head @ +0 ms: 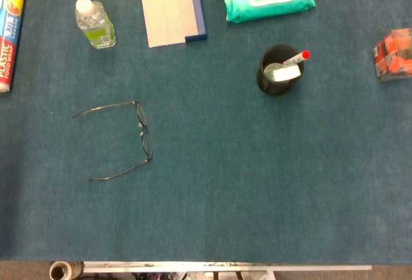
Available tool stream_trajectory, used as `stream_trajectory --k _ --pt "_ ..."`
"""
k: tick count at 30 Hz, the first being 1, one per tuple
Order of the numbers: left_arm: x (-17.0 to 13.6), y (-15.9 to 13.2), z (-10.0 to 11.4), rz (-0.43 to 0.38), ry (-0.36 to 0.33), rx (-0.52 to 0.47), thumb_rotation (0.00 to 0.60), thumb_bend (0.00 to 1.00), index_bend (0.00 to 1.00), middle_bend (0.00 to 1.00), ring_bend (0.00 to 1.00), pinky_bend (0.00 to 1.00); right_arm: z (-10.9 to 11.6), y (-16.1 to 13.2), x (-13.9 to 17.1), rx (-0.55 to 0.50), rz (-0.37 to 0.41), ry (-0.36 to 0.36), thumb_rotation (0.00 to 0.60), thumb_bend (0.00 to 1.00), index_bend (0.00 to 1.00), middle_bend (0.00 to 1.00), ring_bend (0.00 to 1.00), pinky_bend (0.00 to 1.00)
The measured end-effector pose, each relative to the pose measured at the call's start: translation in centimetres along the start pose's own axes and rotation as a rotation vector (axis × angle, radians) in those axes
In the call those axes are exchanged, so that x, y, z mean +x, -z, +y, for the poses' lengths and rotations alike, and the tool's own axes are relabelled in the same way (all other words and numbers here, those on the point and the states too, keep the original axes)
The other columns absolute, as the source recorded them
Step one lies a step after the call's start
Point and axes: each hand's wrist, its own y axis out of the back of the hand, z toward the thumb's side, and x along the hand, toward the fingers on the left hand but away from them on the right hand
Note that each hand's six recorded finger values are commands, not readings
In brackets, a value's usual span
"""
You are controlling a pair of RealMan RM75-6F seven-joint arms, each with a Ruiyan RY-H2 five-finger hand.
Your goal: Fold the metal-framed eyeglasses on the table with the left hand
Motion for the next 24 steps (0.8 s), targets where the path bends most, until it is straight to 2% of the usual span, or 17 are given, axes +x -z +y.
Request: stream_trajectory --k 9,21,24 --pt "-0.3 0.1 0.1 0.003 -0.007 -0.008 0.600 0.53 0.38 0.39 0.31 0.48 -0.7 -0.3 -0.5 -0.014 0.014 -0.026 0.600 0.54 0.59 0.51 0.36 0.36" --pt "-0.3 -0.6 -0.6 -0.029 -0.012 -0.025 0.600 0.53 0.38 0.38 0.31 0.48 0.8 -0.3 -0.6 -0.038 0.015 0.020 0.600 0.54 0.59 0.51 0.36 0.36" --pt "-0.3 -0.9 -0.5 -0.045 -0.022 -0.046 0.600 0.49 0.38 0.38 0.31 0.48 0.9 0.0 -0.8 -0.042 0.009 0.020 0.600 0.54 0.59 0.51 0.36 0.36"
